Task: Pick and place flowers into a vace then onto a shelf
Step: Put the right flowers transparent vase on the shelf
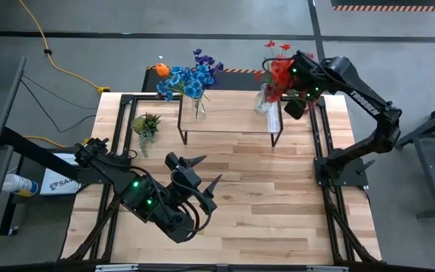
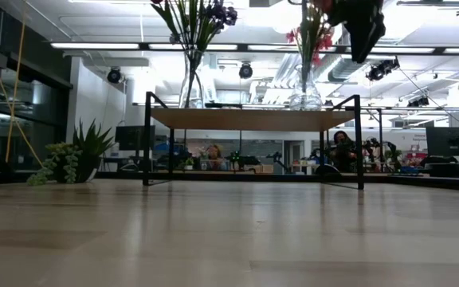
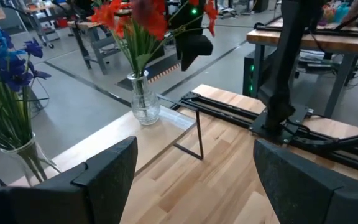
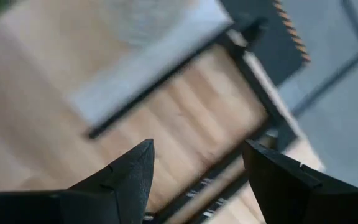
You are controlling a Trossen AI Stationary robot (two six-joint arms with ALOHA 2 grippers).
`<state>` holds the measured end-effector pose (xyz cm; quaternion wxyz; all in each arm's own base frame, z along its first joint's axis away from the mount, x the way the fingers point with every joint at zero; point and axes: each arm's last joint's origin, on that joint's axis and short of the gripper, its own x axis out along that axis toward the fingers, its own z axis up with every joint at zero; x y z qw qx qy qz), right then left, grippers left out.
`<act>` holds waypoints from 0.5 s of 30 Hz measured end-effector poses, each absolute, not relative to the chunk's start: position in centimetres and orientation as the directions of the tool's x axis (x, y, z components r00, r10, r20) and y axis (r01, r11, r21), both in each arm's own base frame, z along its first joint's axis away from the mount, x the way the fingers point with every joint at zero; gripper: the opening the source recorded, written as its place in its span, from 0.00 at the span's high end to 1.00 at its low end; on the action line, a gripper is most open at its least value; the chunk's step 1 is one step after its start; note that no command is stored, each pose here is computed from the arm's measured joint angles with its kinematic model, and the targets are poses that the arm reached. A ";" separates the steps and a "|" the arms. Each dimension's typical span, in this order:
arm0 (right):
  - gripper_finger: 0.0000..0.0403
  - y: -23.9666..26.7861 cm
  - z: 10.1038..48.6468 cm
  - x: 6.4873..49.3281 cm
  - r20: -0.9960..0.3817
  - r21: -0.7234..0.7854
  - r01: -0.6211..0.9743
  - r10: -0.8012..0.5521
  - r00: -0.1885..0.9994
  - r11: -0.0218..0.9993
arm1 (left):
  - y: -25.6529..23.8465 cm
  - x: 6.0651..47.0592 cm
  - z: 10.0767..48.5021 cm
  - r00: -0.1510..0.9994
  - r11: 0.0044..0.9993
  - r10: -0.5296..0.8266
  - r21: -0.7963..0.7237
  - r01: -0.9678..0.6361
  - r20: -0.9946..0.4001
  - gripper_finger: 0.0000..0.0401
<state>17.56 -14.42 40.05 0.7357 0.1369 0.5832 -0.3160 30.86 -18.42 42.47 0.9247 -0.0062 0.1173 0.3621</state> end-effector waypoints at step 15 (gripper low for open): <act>0.41 -13.0 40.7 17.5 -0.911 -0.290 0.552 -0.403 0.092 0.782 | -18.6 30.8 41.9 0.743 0.806 0.578 0.098 -0.583 -0.338 0.12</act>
